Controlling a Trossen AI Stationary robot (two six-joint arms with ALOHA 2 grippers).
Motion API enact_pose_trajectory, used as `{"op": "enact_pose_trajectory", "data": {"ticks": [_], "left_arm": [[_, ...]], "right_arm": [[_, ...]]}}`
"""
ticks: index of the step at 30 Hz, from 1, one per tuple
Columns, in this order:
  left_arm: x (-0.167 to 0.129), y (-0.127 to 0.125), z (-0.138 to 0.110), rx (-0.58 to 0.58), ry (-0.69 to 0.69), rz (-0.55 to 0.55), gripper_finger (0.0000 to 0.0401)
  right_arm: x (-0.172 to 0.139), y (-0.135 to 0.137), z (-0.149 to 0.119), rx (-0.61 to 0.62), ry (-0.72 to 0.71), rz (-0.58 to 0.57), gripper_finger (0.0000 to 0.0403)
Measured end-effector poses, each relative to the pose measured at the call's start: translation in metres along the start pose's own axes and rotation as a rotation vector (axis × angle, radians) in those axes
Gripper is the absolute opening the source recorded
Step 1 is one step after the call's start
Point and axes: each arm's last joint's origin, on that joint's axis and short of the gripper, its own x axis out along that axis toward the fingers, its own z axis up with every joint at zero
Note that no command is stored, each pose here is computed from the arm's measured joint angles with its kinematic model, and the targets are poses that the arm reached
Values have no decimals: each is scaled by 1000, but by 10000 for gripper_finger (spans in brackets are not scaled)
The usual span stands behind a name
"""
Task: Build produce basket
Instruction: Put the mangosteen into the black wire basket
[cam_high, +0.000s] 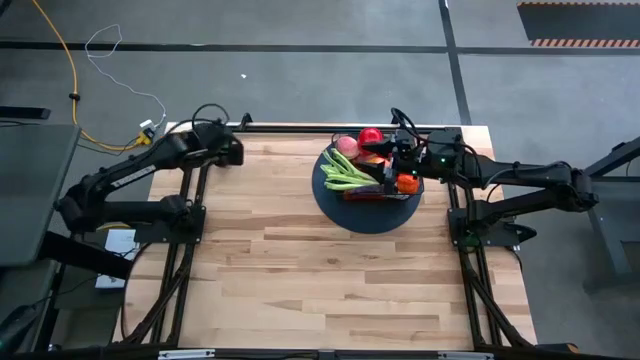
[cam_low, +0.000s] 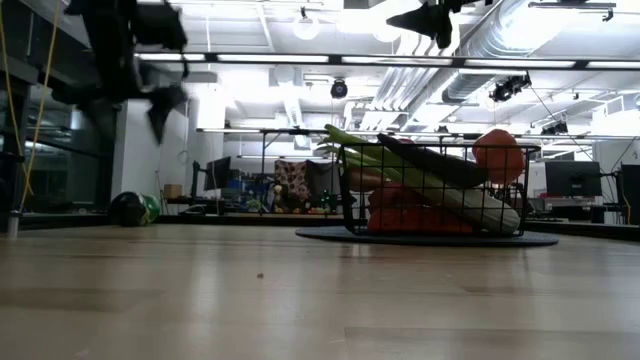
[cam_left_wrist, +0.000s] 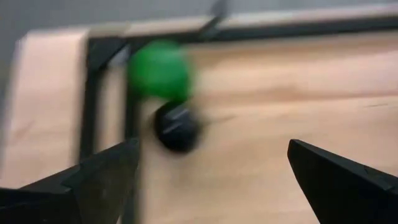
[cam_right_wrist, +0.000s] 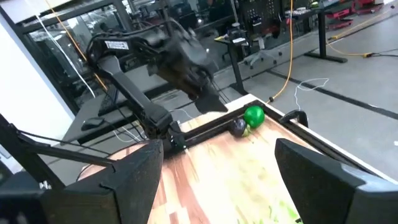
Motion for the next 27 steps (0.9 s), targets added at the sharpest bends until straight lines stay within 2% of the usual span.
{"op": "enact_pose_trajectory", "data": {"ticks": [2, 4, 8, 15, 20, 27], "left_arm": [[14, 6, -8, -29, 58, 89, 397], [25, 10, -17, -66, 87, 126, 397], [43, 10, -29, -136, 79, 111, 397], [62, 6, -34, -254, -28, 104, 397], [79, 8, -32, -316, -21, 170, 397], [103, 4, -24, -317, 0, 167, 397]], "right_arm": [[0, 0, -1, 2, 10, -3, 300], [0, -1, -2, 17, 25, -9, 300], [0, -1, -3, 24, 28, -10, 300], [0, -1, -3, 22, 30, -11, 300], [0, -1, -3, 24, 30, -11, 300], [0, -1, -3, 24, 30, -11, 300]]}}
